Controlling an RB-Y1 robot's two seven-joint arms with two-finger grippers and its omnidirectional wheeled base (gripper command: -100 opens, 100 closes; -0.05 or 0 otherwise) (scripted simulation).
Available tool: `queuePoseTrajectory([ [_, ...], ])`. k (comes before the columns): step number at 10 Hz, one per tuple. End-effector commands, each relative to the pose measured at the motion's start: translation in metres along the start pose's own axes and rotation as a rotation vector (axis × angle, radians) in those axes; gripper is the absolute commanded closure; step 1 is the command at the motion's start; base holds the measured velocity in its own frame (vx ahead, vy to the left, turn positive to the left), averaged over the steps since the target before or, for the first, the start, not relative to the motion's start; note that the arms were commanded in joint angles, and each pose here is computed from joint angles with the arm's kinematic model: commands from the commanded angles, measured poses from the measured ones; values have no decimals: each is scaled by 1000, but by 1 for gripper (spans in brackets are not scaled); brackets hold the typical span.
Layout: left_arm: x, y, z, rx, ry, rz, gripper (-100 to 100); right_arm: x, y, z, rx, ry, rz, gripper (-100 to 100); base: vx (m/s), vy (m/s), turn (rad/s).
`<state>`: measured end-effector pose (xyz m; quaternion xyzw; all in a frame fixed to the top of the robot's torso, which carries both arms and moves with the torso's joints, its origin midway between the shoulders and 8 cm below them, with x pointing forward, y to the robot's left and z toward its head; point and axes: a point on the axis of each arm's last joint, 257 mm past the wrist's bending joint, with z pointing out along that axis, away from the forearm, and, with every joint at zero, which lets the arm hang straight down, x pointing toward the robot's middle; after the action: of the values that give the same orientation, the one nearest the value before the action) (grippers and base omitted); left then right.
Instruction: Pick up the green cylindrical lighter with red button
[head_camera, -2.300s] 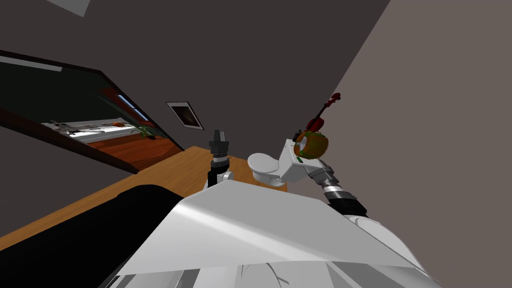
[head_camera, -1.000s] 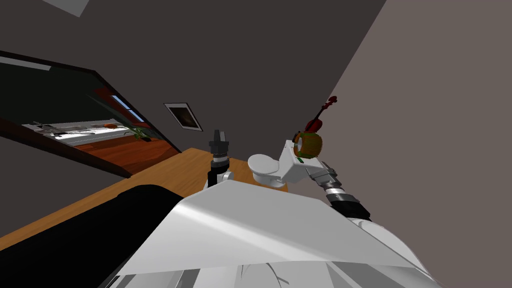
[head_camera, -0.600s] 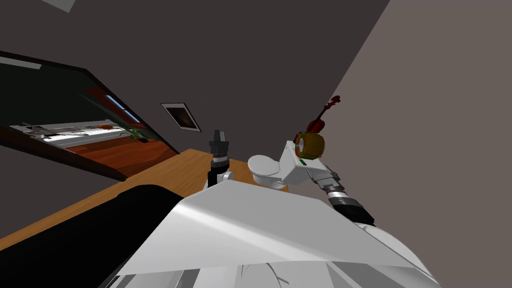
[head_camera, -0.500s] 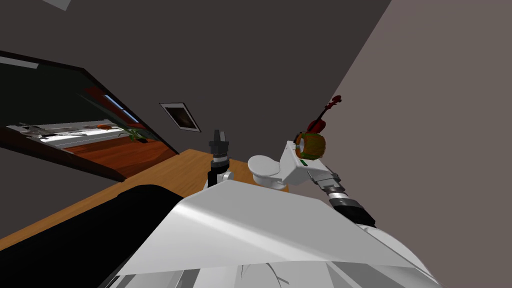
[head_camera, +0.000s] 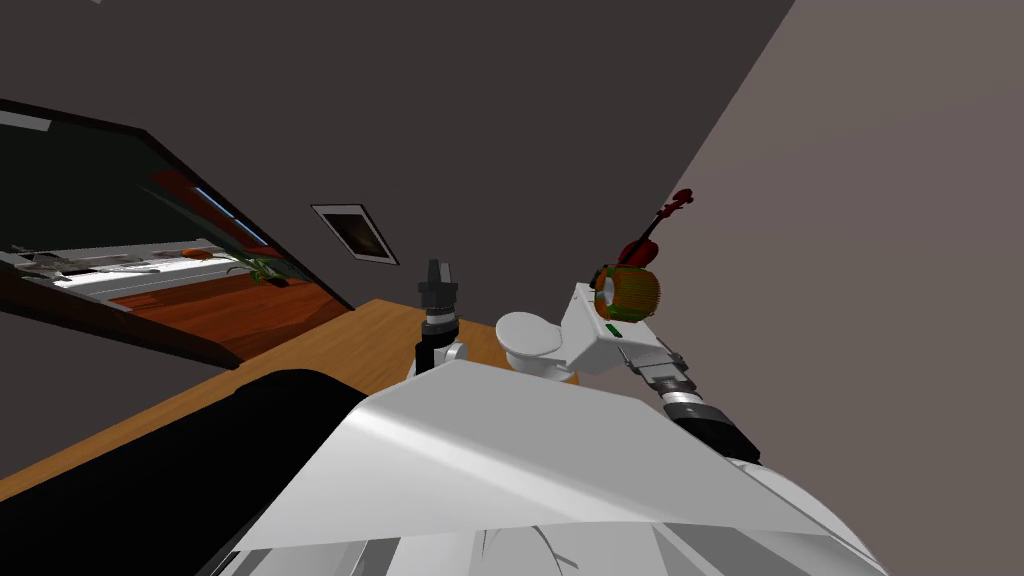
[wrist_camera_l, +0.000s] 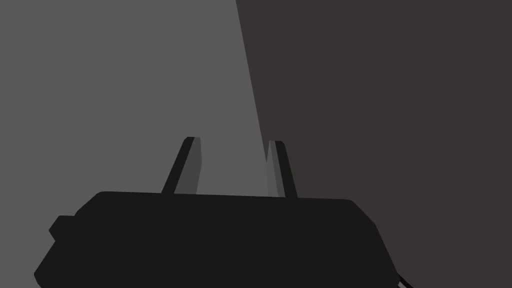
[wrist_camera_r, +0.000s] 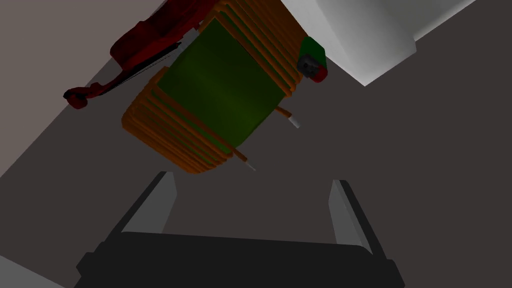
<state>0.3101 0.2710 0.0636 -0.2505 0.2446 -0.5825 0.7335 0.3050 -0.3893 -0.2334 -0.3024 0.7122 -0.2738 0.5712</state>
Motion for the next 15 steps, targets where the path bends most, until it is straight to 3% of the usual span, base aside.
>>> queuePoseTrajectory([
  [1,0,0,0,0,0,0,0,0,0,0,0,0,0,0,0,0,0],
  [2,0,0,0,0,0,0,0,-24,-15,7,34,-51,-19,-100,-73,16,-138],
  [5,0,0,0,0,0,0,0,-59,-37,15,85,-126,-47,-100,-117,29,-135],
  [6,0,0,0,0,0,0,0,-50,-30,13,76,-108,-36,-100,-51,14,-20],
  [7,0,0,0,0,0,0,0,-51,-30,13,76,-112,-41,100,-9,4,2],
  [11,0,0,0,0,0,0,0,-51,-30,13,76,-111,-41,100,0,0,0],
  [12,0,0,0,0,0,0,0,-51,-30,13,76,-111,-41,0,0,0,0],
  [13,0,0,0,0,0,0,0,-37,-18,10,43,-89,-3,-100,71,-17,51],
  [15,0,0,0,0,0,0,0,-19,-4,5,1,-58,45,-100,106,-31,69],
])
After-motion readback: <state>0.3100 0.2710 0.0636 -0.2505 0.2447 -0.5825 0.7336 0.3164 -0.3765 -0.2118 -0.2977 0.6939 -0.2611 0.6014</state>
